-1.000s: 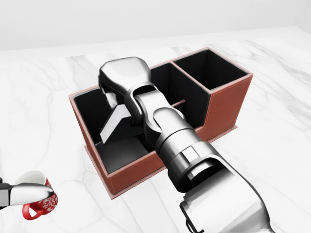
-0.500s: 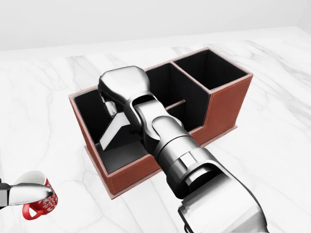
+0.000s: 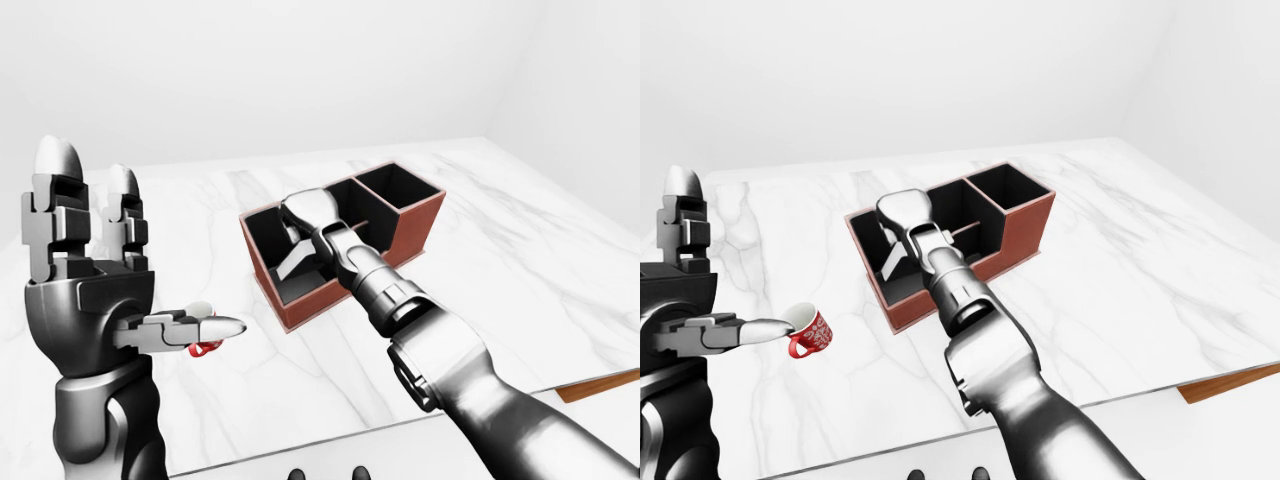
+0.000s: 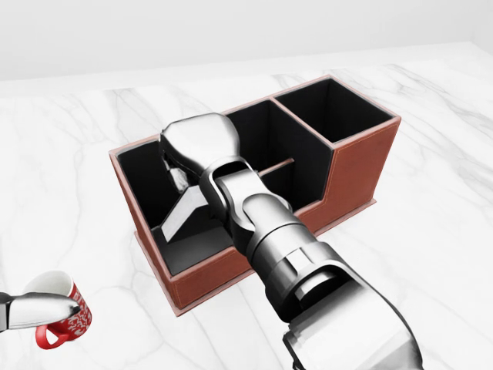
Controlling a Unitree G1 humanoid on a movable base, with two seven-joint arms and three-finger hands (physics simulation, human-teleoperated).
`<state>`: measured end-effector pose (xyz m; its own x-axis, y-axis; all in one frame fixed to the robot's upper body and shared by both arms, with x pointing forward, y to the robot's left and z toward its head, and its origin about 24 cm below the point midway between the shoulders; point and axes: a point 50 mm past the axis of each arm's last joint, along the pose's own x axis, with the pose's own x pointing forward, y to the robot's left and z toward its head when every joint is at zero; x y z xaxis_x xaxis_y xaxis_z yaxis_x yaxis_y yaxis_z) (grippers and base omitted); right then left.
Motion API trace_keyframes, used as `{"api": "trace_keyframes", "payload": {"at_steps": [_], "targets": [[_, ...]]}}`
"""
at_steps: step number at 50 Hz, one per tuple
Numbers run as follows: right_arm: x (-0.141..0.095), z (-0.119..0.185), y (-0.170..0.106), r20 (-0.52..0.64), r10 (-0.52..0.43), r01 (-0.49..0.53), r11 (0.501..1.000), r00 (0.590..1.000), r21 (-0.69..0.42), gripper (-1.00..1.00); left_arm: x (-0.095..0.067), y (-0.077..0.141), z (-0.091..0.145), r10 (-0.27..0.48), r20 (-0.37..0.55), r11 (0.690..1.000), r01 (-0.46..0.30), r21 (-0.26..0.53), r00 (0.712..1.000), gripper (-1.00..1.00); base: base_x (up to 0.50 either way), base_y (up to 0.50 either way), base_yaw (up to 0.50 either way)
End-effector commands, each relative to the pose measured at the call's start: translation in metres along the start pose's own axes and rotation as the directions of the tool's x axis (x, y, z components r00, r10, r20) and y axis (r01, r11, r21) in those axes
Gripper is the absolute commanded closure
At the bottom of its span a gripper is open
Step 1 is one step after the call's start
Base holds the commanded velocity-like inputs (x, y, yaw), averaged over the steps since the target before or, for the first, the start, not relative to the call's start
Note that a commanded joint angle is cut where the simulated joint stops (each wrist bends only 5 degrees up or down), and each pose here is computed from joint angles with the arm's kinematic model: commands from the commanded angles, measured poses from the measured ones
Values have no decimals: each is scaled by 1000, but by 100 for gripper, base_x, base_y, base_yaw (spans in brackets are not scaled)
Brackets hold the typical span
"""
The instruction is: Pick up the book and place it in the left compartment of the caddy.
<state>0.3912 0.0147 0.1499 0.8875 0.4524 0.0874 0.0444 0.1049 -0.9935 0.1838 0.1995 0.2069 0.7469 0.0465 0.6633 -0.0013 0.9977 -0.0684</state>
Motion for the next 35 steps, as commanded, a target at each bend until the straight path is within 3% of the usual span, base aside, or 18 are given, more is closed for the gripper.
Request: {"api": "trace_keyframes", "payload": {"at_steps": [1,35], "targets": [[-1,1,0,7,-51,51,999,999,-17,100,0,1,0,-1,2,1000,1,0,1000,-100,0,0,0],[-10,-1,20,6,-65,65,998,998,-15,100,-1,3,-4,1,-18,1000,-1,-7,1000,-100,0,0,0]]}}
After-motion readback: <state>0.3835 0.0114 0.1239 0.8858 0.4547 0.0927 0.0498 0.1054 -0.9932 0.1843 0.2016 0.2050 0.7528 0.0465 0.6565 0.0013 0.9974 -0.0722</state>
